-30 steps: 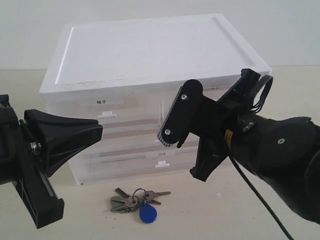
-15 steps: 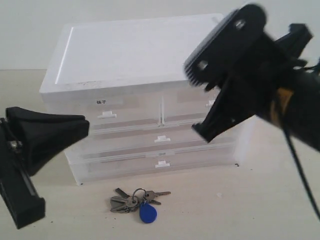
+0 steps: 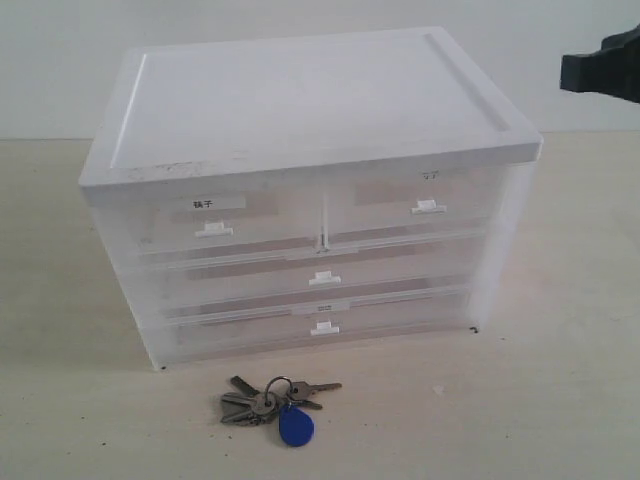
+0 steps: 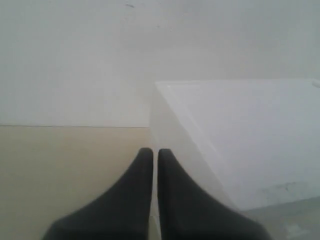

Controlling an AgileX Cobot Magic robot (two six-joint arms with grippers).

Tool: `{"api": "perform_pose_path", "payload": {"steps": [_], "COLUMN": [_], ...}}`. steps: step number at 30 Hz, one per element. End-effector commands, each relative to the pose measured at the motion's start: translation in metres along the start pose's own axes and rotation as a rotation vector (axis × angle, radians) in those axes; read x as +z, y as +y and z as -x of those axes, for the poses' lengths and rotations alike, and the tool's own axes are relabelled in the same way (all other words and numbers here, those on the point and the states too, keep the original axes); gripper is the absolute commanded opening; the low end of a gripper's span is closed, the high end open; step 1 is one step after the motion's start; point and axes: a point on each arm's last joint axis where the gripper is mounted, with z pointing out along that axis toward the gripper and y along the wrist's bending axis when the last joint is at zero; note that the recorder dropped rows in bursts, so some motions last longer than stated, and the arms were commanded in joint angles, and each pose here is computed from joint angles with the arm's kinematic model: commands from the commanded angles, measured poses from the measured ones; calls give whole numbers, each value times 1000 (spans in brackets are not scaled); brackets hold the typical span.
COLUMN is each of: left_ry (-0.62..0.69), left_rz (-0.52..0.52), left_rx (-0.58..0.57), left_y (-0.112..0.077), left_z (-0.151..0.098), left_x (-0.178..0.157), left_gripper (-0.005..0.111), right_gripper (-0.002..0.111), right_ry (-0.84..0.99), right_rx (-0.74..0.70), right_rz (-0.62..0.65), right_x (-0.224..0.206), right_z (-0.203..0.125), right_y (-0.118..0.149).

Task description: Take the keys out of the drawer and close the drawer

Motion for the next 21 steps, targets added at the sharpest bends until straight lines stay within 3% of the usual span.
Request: {"api": "perform_pose_path", "payload": {"steps": [1,3,7,11,16,21], "left_ry": [0,24,69,84,121,160], "left_rz": [54,94,56,99,0,-34], "left_rx": [25,43,76,65,-69,-172], "left_y": [-4,-7,-21,-21,-18,0], "left_z": [5,6,3,-1,-4,-5], "left_x": [12,20,35,50,68,88], "left_gripper": [5,5,5,5,5,5], "right_gripper": [0,0,0,0,0,0], "right_ry": [57,95,135,143,142,143], "right_rx": [108,117,112,106,97,93], "right_rz": [91,143,177,173,218,224], "right_x": [22,34,46,47,46,46], "right_z": [-10,-16,-23,-25,-25,-25], "right_y": [-11,-8,-5,-5,-1,-1]}}
